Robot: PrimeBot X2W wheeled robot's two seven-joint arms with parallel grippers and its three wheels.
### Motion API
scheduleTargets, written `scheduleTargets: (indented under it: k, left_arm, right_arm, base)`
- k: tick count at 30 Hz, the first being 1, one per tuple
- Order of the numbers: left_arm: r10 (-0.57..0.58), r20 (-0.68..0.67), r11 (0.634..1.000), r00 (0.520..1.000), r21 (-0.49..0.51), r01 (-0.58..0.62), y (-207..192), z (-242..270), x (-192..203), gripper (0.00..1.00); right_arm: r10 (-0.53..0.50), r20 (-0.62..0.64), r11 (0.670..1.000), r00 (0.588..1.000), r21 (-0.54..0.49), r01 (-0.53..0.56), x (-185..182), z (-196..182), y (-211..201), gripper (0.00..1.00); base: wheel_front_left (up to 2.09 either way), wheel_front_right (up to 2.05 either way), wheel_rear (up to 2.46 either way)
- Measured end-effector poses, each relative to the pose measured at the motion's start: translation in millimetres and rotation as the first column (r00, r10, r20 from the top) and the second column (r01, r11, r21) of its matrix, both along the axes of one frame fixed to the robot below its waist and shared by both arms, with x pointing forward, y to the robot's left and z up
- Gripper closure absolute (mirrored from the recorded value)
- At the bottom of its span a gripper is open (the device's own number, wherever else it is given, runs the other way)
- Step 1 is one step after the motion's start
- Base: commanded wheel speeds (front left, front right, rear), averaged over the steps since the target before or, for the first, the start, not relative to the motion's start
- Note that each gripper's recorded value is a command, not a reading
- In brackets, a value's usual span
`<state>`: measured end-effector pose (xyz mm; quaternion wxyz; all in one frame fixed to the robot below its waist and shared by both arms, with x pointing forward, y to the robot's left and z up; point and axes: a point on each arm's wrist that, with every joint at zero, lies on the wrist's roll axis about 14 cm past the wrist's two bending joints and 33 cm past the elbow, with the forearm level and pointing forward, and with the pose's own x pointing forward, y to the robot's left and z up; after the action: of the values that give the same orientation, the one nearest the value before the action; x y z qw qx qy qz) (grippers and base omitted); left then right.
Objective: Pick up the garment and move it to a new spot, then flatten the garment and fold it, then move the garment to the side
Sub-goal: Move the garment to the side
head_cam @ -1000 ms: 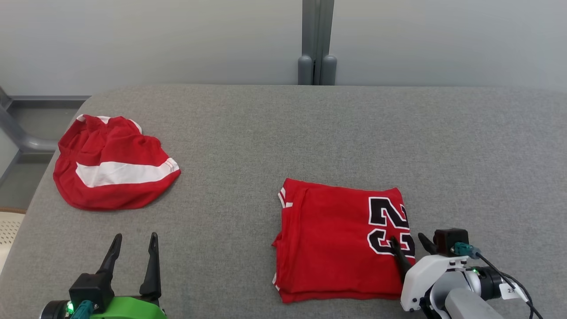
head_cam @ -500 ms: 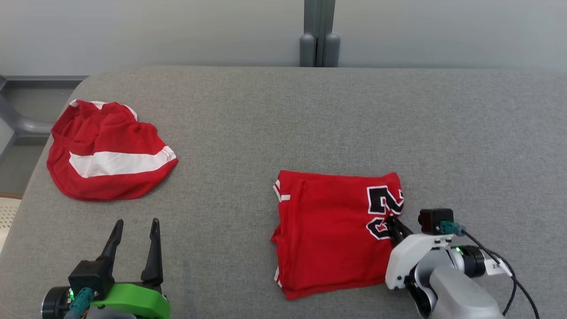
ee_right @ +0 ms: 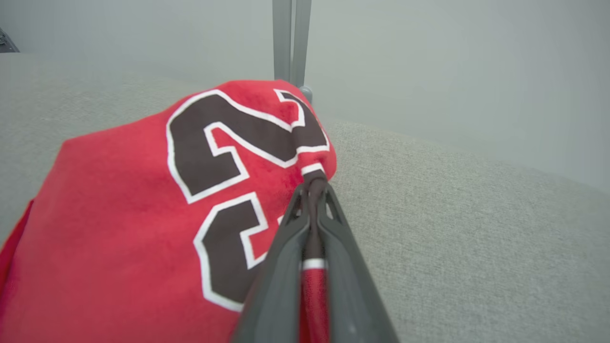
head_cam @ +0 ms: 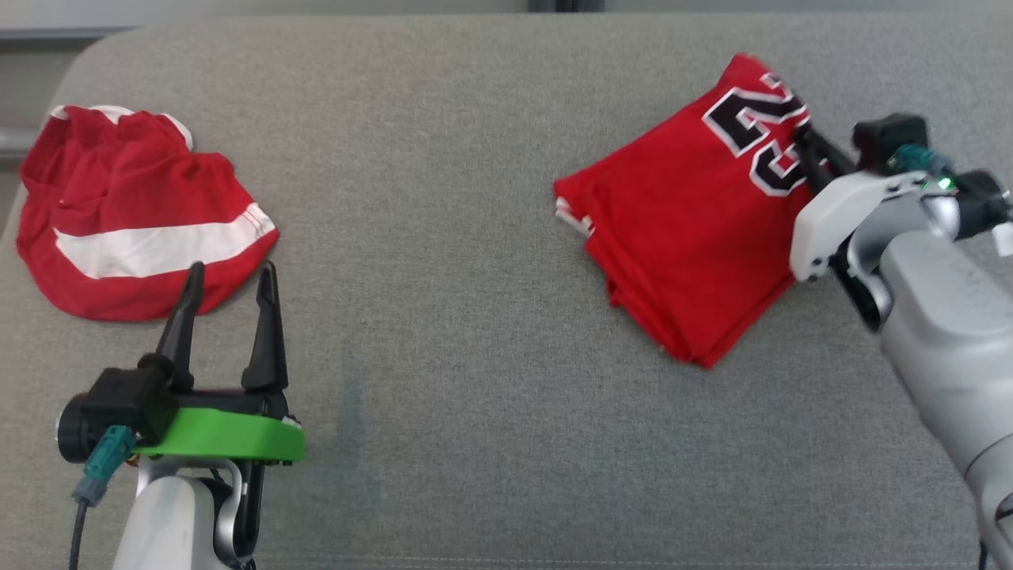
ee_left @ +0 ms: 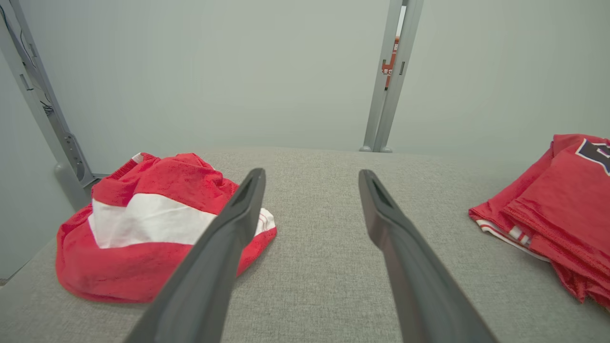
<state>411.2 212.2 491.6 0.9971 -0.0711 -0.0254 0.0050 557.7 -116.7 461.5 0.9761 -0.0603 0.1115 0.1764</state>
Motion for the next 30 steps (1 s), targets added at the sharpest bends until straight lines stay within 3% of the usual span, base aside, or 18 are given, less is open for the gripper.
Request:
scheduleTargets:
  k: [10,19,30]
  left_arm:
    - [-0.115,-0.029,0.992,0.993,0.047,0.117,-20,-29,59,0.00]
    - [-0.246,-0.067,0.968,0.967,0.035,0.249,-58,-65,88,0.00]
    - [-0.315,-0.096,0.948,0.944,0.009,0.317,-81,-89,94,0.00]
  right_arm:
    - [-0.183,0.066,0.971,0.981,-0.146,0.191,63,2,-121,1.00]
    - [-0.349,0.112,0.880,0.930,-0.302,0.367,52,26,-238,1.00]
    - [-0.401,0.113,0.820,0.909,-0.399,0.411,51,43,-274,1.00]
  base:
    - [0.00,0.00,0.00]
    - [0.00,0.00,0.00]
    - [0.00,0.00,0.00]
